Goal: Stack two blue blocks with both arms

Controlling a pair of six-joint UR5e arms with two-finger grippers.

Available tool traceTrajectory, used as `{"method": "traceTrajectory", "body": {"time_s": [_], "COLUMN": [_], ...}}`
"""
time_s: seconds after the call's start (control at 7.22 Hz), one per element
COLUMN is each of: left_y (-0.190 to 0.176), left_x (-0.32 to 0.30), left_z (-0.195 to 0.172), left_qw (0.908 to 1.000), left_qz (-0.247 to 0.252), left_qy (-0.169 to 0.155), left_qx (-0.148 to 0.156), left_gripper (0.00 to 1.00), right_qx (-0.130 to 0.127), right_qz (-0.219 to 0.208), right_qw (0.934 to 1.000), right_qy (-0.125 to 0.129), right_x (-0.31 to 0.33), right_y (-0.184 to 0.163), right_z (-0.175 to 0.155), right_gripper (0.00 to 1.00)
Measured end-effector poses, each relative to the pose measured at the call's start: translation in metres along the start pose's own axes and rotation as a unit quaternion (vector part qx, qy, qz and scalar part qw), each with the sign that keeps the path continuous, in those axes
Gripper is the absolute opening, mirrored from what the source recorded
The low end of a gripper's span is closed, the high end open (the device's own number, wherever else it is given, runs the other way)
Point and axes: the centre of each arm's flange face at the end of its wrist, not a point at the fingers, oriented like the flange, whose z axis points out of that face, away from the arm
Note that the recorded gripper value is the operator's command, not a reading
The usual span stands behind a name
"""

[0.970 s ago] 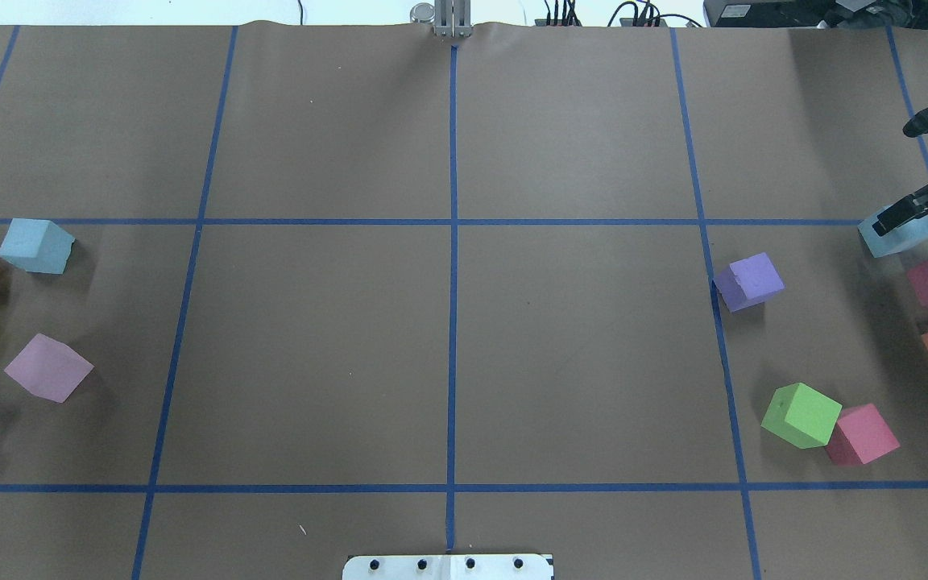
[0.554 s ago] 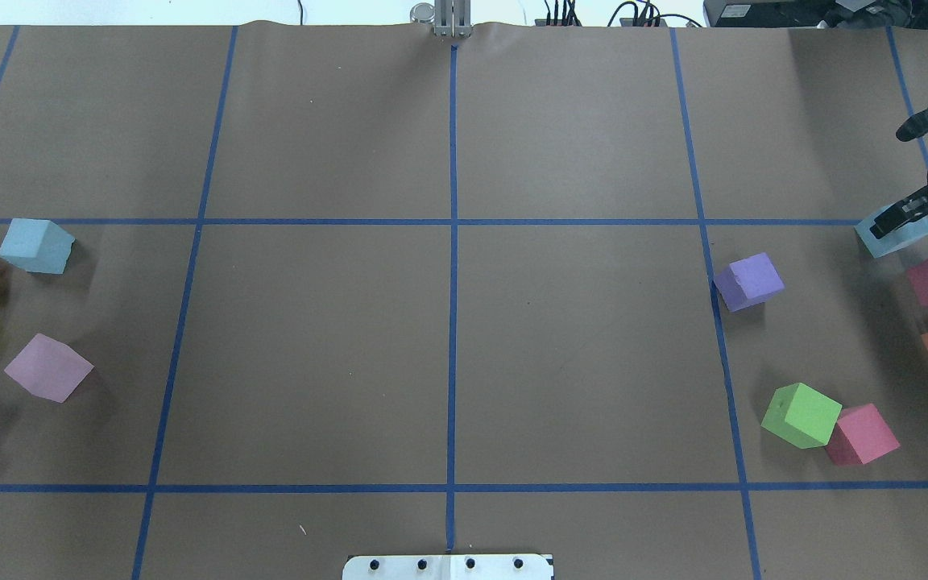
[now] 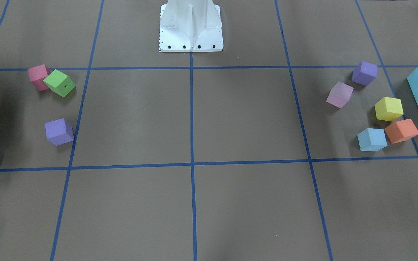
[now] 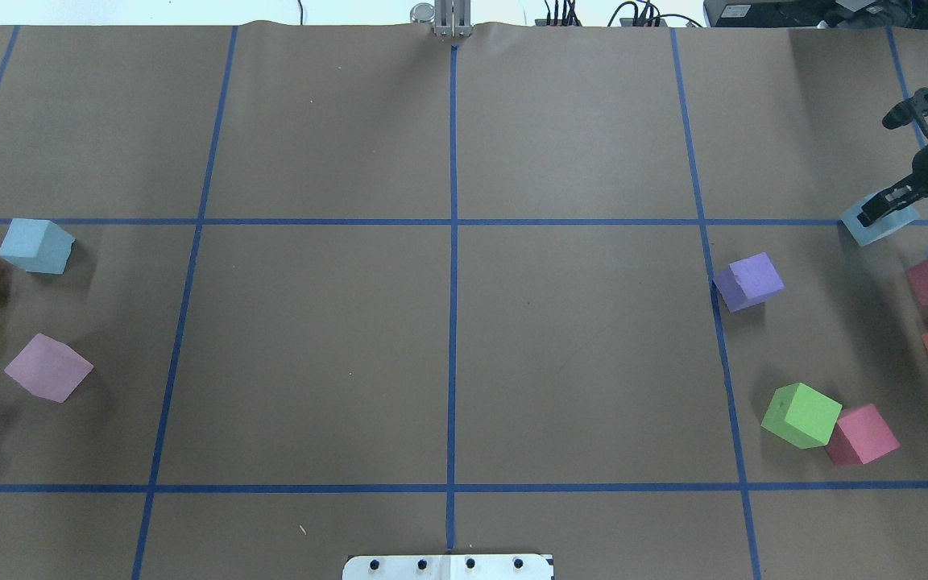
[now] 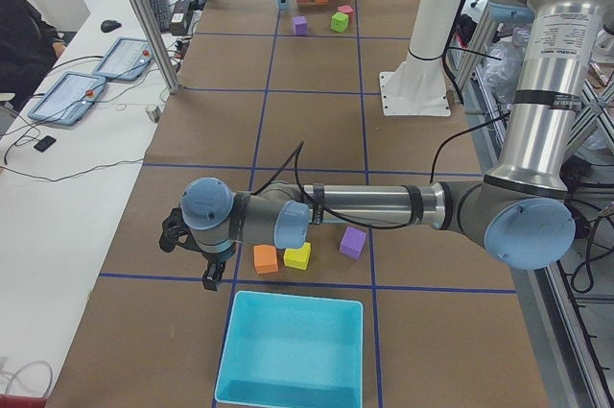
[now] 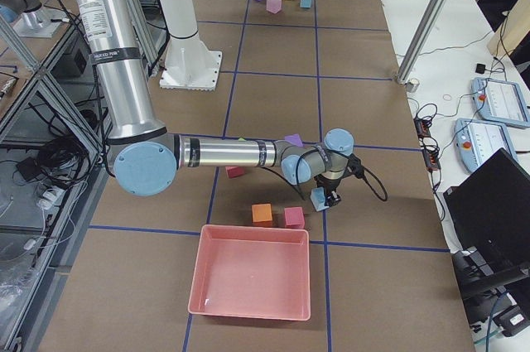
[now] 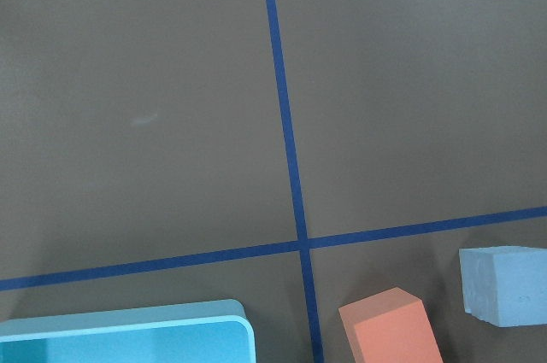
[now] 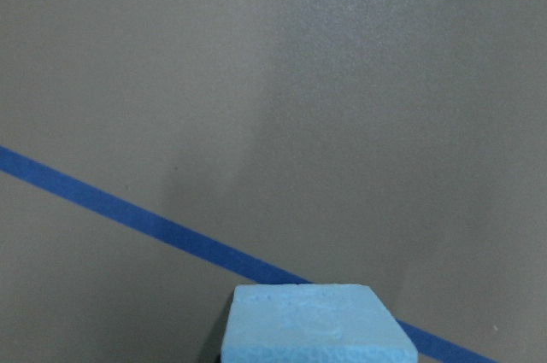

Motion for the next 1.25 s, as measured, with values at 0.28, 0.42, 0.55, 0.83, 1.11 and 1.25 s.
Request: {"method": "traceTrajectory", "body": {"time_s": [0.28, 0.42, 0.55, 0.83, 1.11, 1.25], "left_y": [0.000, 0.000, 0.000, 0.000, 0.000, 0.000], "left_x": [0.000, 0.000, 0.000, 0.000, 0.000, 0.000], "left_z": [0.000, 0.000, 0.000, 0.000, 0.000, 0.000], "left_qw": [1.0000, 1.0000, 1.0000, 1.0000, 1.0000, 1.0000], "left_qz": [0.000, 0.000, 0.000, 0.000, 0.000, -0.001], "left_qy": [0.000, 0.000, 0.000, 0.000, 0.001, 0.001], "left_qx": [0.000, 0.000, 0.000, 0.000, 0.000, -0.001], "left_gripper": [0.98, 0.98, 0.98, 0.98, 0.98, 0.98], "right_qx": [0.009, 0.009, 0.010, 0.017, 0.023, 0.028], "right_qz": [0.016, 0.030, 0.057, 0.125, 0.167, 0.183], "right_qw": [0.9998, 0.9993, 0.9980, 0.9910, 0.9844, 0.9814], "right_qy": [-0.013, -0.019, -0.025, -0.046, -0.050, -0.050], "right_x": [-0.014, -0.033, -0.068, -0.179, -0.307, -0.370], "right_y": [-0.039, -0.061, -0.086, -0.123, -0.135, -0.128], "right_z": [-0.038, -0.069, -0.102, -0.137, -0.128, -0.118], "right_gripper": [0.64, 0.64, 0.64, 0.63, 0.61, 0.61]}}
